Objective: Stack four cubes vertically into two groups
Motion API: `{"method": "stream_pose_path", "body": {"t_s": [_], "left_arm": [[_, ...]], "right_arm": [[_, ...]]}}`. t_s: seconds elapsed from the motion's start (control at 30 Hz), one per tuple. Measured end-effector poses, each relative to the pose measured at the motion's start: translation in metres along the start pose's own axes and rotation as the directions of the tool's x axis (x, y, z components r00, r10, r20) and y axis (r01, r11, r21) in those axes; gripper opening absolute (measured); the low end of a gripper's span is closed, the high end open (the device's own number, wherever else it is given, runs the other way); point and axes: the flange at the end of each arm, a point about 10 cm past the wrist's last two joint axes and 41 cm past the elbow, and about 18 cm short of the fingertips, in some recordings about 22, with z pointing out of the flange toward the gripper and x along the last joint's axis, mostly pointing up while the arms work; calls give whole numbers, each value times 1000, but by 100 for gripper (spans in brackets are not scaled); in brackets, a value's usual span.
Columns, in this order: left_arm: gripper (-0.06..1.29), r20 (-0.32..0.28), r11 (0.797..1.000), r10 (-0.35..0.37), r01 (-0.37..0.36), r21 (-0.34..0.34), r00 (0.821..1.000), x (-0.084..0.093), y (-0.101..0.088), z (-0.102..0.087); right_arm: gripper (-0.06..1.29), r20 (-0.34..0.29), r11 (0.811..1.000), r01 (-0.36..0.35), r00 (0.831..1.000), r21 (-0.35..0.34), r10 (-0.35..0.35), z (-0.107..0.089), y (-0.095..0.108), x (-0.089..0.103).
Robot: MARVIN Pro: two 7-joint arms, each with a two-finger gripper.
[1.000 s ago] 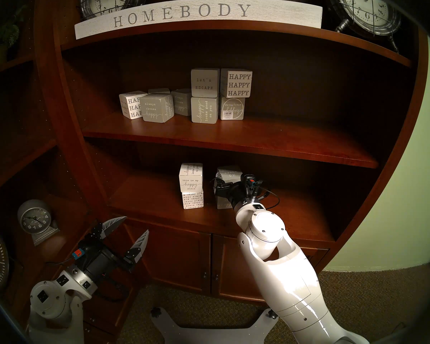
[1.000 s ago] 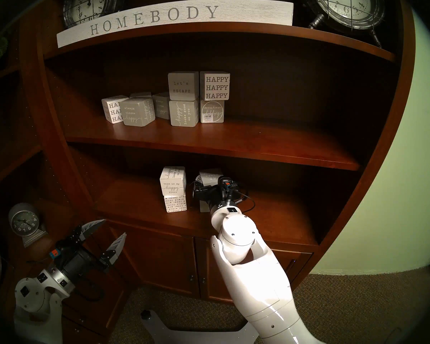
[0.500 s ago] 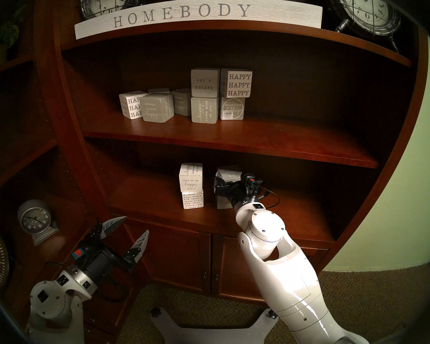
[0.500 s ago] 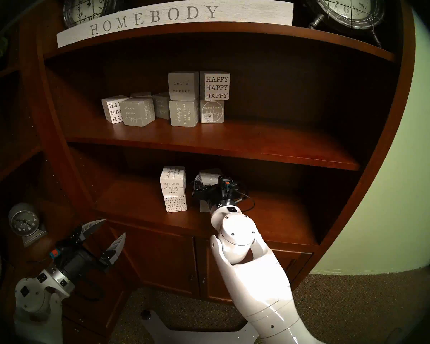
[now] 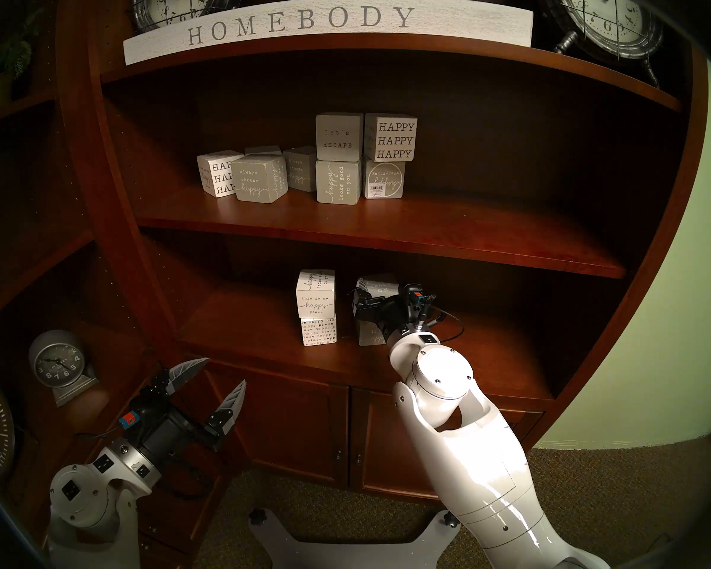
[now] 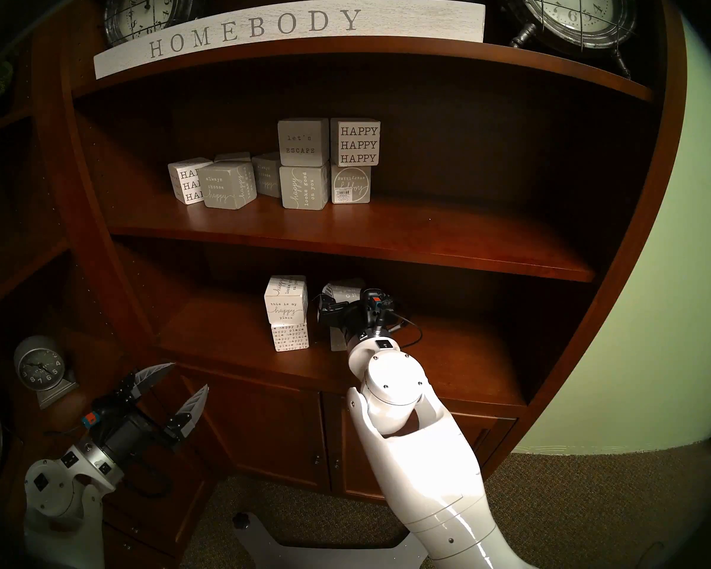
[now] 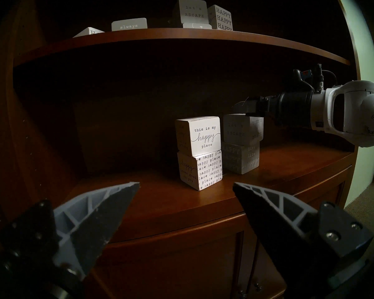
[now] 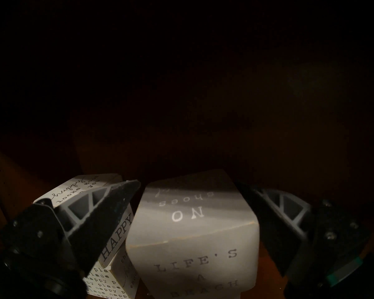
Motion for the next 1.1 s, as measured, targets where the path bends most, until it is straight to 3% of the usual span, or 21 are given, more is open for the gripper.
{"method": "stream_pose_path", "body": {"t_s": [0.77, 0.9, 1.1], "left_arm": [[120, 0, 1000, 0, 0, 0, 1000, 0, 0, 0], [120, -1, 1000, 0, 0, -1, 1000, 0, 0, 0], [120, -1, 1000, 1, -1, -1, 1000, 0, 0, 0]], "right_arm": [[119, -88, 998, 25, 996, 49, -20, -13, -7, 33], [119, -98, 993, 31, 995, 113, -20, -24, -13, 37], [119, -95, 969, 46, 995, 242, -24, -49, -23, 37]]}}
